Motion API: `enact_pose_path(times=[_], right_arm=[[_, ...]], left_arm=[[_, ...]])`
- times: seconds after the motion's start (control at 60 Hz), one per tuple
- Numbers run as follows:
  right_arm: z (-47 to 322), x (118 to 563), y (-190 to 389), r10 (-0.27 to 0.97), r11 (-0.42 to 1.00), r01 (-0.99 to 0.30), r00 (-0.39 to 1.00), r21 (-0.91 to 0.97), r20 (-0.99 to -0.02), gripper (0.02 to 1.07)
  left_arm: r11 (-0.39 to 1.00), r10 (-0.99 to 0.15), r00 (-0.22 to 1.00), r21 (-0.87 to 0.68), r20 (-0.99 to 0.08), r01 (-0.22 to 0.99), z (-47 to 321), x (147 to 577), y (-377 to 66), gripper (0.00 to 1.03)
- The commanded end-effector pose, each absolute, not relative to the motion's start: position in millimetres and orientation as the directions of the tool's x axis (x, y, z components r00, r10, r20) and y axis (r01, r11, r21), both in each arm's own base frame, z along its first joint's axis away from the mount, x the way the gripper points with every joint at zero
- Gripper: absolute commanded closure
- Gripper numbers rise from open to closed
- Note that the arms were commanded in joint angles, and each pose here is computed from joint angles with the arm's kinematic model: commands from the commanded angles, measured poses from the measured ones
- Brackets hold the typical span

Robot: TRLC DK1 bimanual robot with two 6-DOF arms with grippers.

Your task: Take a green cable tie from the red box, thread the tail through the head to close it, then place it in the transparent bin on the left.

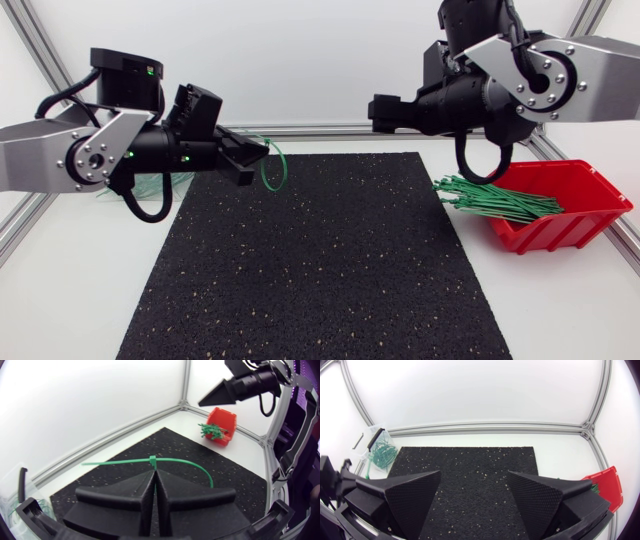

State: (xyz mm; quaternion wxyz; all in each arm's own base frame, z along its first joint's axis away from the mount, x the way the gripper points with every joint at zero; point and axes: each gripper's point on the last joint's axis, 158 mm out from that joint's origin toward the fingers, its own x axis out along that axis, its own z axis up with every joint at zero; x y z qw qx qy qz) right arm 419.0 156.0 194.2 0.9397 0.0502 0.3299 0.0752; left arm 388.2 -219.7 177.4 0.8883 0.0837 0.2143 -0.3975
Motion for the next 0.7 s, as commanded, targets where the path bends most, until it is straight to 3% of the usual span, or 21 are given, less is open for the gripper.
enact_pose_path(times=[0.0,0.2,0.483,0.683], right_arm=[[199,415,141,0.139,0.990,-0.107,0.792,0.088,-0.595,0.08],[209,413,114,0.094,0.996,-0.073,0.815,0.059,-0.572,0.08],[229,404,86,0.012,1.000,-0.019,0.869,-0.009,-0.494,0.08],[253,395,64,-0.021,1.000,0.011,0.904,-0.025,-0.426,0.08]], left_arm=[[0.719,-0.617,0.687,0.078,-0.384,0.690,219,406,-196,1.00],[0.860,-0.418,0.840,0.146,-0.346,0.489,260,446,-115,1.00],[0.958,-0.177,0.939,0.168,-0.295,0.233,319,492,-7,1.00],[0.981,-0.020,0.947,0.178,-0.320,0.080,303,537,75,1.00]])
